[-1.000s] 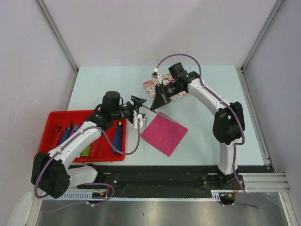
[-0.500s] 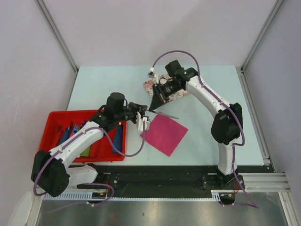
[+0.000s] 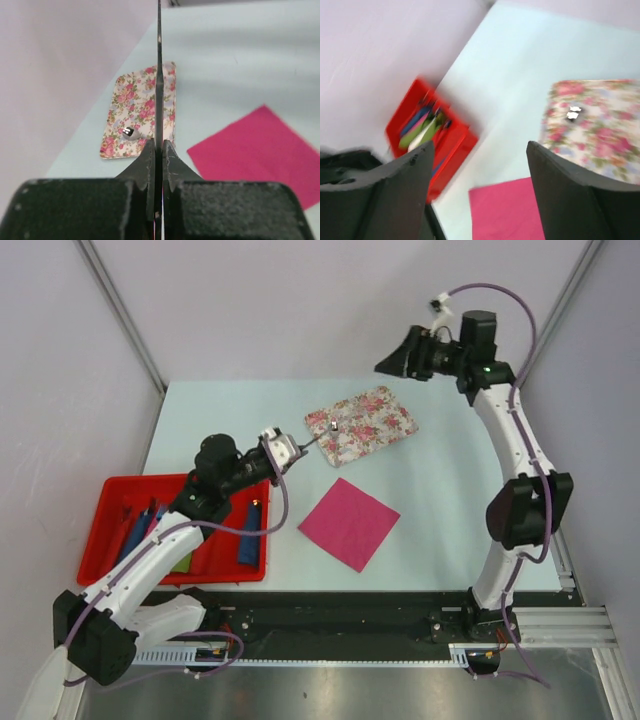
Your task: Place the utensils on the paper napkin and roll it up
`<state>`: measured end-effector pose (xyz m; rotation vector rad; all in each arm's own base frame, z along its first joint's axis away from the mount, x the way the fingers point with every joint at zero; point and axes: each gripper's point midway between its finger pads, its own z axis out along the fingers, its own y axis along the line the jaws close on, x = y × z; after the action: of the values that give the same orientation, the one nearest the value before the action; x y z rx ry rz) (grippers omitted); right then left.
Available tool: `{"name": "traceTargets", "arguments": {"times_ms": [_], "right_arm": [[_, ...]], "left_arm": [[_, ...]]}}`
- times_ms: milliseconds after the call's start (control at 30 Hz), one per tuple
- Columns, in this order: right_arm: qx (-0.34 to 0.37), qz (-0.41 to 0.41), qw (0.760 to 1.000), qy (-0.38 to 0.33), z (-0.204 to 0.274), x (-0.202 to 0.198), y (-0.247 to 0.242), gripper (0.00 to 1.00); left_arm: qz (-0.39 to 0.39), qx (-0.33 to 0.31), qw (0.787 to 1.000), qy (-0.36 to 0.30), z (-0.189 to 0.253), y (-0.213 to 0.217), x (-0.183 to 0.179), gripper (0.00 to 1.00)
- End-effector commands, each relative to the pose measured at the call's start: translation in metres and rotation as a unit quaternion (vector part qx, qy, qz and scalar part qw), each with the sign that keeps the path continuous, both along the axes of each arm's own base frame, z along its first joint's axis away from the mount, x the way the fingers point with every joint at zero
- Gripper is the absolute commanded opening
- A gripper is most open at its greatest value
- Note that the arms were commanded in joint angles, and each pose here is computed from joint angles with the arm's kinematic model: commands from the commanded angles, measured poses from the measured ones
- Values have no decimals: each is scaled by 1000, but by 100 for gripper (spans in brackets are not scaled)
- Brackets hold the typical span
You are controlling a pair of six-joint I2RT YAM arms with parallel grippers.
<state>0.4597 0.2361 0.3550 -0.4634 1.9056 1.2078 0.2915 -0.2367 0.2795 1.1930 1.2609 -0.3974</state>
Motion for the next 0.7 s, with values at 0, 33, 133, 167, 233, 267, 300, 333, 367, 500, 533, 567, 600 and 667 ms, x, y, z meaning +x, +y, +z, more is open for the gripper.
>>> {"name": "traceTargets", "arguments": {"times_ms": [0,33,133,167,233,267,300,333,367,500,533,567,600,667], "right_arm": [[39,-141,989,-17,32,5,-39,76],[41,-157,987,-19,32,1,-41,74],[47,-173,984,-2,26,-24,-36,72],[46,-178,983,5,24,-31,-33,71],[43,-182,982,2,24,-51,-19,70],[43,-184,982,0,25,-58,-12,70],[54,-189,981,-8,33,-67,-8,70],[56,-187,981,-13,34,-77,7,70],[55,-188,981,-8,28,-83,14,69],[67,-172,982,-32,39,-105,48,66],[66,-169,983,-29,35,-104,56,64],[67,-151,986,-26,34,-111,70,63],[72,-142,987,-26,39,-113,77,62],[65,-127,990,-8,28,-114,94,58]], "left_arm": [[97,-246,956,129,67,7,11,0],[104,-271,945,149,71,8,12,0],[118,-344,909,204,82,10,12,0],[126,-374,886,243,81,10,11,0],[151,-402,862,270,78,14,17,0],[162,-417,843,299,74,14,18,0],[170,-423,834,311,71,15,19,0],[176,-428,827,319,69,15,20,0],[187,-432,818,330,65,16,22,1],[210,-425,812,341,52,14,25,0],[211,-422,812,344,48,13,25,0],[213,-421,811,346,46,12,25,0],[211,-420,813,344,45,11,26,0],[201,-415,821,336,46,6,24,0]]}}
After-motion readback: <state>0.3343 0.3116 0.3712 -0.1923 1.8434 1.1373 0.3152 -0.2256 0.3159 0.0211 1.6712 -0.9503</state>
